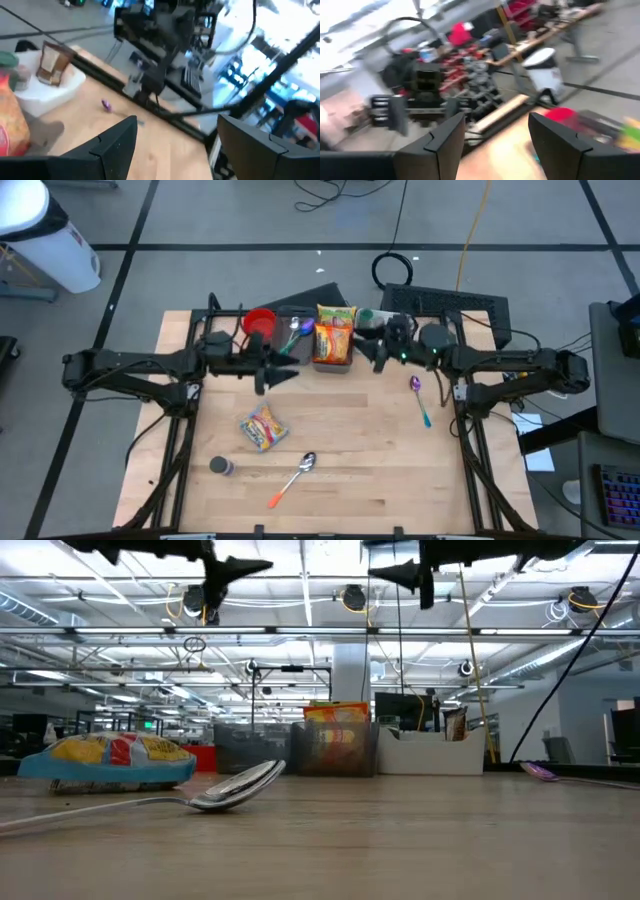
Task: Pick & Place Food Item
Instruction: Put the purple and blue spoon into the left black bin
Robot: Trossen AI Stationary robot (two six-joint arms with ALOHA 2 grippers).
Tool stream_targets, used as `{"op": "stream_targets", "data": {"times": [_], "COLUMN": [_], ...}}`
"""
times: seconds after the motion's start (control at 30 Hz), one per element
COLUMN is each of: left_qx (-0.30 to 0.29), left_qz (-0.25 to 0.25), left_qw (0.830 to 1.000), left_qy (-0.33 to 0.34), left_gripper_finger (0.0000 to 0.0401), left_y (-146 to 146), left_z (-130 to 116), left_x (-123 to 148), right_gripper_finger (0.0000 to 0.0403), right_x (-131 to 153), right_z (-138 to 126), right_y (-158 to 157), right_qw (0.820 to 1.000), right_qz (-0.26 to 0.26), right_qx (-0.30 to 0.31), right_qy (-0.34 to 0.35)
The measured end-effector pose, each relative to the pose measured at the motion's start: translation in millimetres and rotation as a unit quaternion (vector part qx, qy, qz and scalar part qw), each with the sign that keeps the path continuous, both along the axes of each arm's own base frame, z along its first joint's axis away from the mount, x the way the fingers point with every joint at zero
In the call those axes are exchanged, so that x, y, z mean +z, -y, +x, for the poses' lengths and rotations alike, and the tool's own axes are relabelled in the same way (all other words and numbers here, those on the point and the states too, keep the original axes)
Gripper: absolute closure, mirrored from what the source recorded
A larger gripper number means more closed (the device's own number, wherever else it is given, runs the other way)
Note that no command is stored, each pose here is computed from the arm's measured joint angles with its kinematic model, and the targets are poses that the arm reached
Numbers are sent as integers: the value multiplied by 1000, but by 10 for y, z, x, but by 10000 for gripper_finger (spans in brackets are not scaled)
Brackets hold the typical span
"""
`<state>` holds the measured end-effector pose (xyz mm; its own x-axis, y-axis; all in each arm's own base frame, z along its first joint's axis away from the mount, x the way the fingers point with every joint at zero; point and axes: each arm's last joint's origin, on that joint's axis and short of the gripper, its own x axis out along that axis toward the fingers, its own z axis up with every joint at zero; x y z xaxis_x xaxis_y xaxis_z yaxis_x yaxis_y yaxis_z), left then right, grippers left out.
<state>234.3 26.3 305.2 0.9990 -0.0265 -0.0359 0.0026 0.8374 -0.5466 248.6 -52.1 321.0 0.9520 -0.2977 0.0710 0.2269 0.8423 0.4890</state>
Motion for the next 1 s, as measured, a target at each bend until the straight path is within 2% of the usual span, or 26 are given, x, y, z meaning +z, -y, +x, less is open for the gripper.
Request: {"op": "stream_targets", "data": {"times": [0.17,0.53,0.63,0.83,1.0], "left_qx": [3,48,63,61,70], "left_qz": [7,-26,-55,-104,-101], "left_qw": [999,998,996,992,992], "left_qy": [-41,-36,-27,-20,-27], "left_gripper_finger": [119,119,119,119,119], "left_y": [283,910,1073,1416,1733], "left_z": [-169,-314,-287,-167,47], "left_x": [15,27,-4,-57,1], "right_gripper_finger": [192,193,193,193,193], "right_x": [-34,-228,-267,-375,-457], "right_z": [67,122,83,-41,-114], "right_y": [-320,-879,-1032,-1367,-1488], "right_qw": [1000,991,987,969,958], "right_qz": [-11,-51,-42,-55,-41], "right_qx": [19,80,110,175,197], "right_qy": [-14,-93,-112,-167,-206]}}
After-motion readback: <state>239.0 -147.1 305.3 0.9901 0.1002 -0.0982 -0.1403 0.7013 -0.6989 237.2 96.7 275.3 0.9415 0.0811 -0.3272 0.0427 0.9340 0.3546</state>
